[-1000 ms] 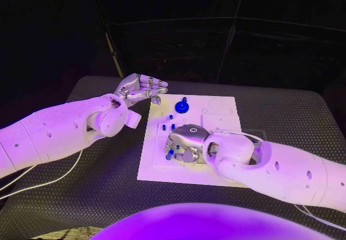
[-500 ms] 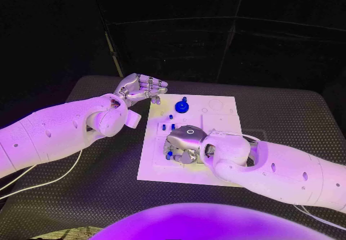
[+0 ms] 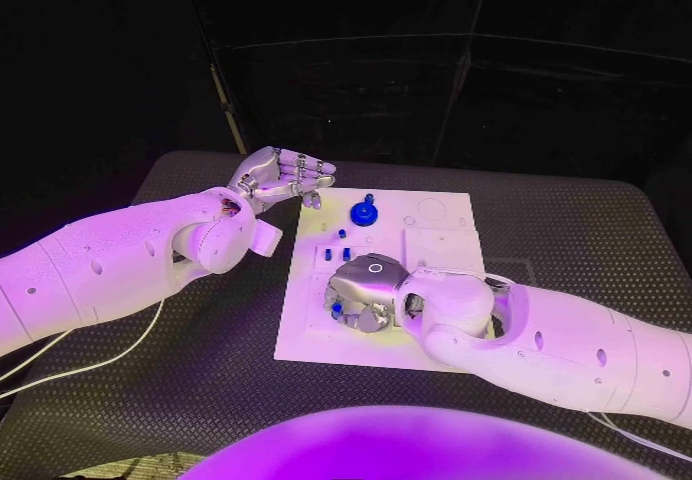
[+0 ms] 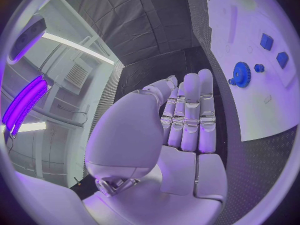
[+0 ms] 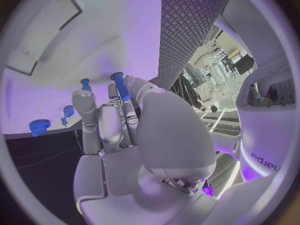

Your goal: Assemble the parts on the task board

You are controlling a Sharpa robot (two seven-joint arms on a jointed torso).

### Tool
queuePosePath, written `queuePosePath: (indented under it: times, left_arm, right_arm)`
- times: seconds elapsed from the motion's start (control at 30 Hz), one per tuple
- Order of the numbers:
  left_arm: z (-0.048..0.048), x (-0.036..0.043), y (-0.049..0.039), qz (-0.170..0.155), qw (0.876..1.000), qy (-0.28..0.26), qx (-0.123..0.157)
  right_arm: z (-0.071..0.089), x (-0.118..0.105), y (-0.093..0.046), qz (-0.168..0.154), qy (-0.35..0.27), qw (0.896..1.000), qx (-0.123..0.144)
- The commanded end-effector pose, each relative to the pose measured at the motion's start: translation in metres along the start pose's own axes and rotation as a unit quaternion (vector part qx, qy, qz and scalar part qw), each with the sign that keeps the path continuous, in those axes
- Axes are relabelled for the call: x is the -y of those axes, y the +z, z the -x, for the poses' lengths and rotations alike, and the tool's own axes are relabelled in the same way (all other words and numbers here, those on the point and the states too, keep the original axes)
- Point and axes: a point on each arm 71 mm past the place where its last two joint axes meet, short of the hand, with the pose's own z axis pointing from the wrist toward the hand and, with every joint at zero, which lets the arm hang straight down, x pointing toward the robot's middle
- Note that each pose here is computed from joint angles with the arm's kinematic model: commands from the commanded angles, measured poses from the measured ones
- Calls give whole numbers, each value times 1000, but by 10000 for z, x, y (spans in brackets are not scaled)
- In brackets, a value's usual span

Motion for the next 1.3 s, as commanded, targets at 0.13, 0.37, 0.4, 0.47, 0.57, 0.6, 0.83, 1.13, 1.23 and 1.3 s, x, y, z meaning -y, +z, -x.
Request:
queuePosePath:
  times: [0.13, 0.37, 0.4, 0.47, 0.57, 0.6, 0.83, 1.13, 1.23, 1.3]
  left_arm:
    - [-10, 12, 2, -2, 1000, -4, -6]
    - [-6, 11, -1, -1, 1000, -4, -7]
    - [-4, 10, -1, -1, 1000, -4, -7]
    - [0, 10, -3, 0, 1000, -4, -7]
    - [8, 8, -7, 0, 1000, -4, -6]
    - [10, 8, -8, 0, 1000, -4, -6]
    - [15, 5, -10, 0, 1000, -4, -6]
    - [51, -2, -31, 2, 1000, -2, -1]
    - [56, -2, -35, 2, 1000, -1, 0]
    - [55, -1, -36, 2, 1000, -1, 0]
  right_arm:
    - [36, -27, 3, 12, -2, 1000, 23]
    - [89, -57, -62, 24, 10, 997, 69]
    - [95, -59, -80, 26, 13, 997, 75]
    - [114, -60, -133, 31, 19, 995, 91]
    - [141, -48, -221, 35, 30, 993, 107]
    - [147, -41, -250, 35, 33, 993, 111]
    - [187, 19, -421, 28, 55, 990, 123]
    - [494, 590, -865, -86, 181, 966, 165]
    - [503, 860, -1077, -155, 206, 953, 160]
    - [479, 1042, -1235, -208, 217, 942, 148]
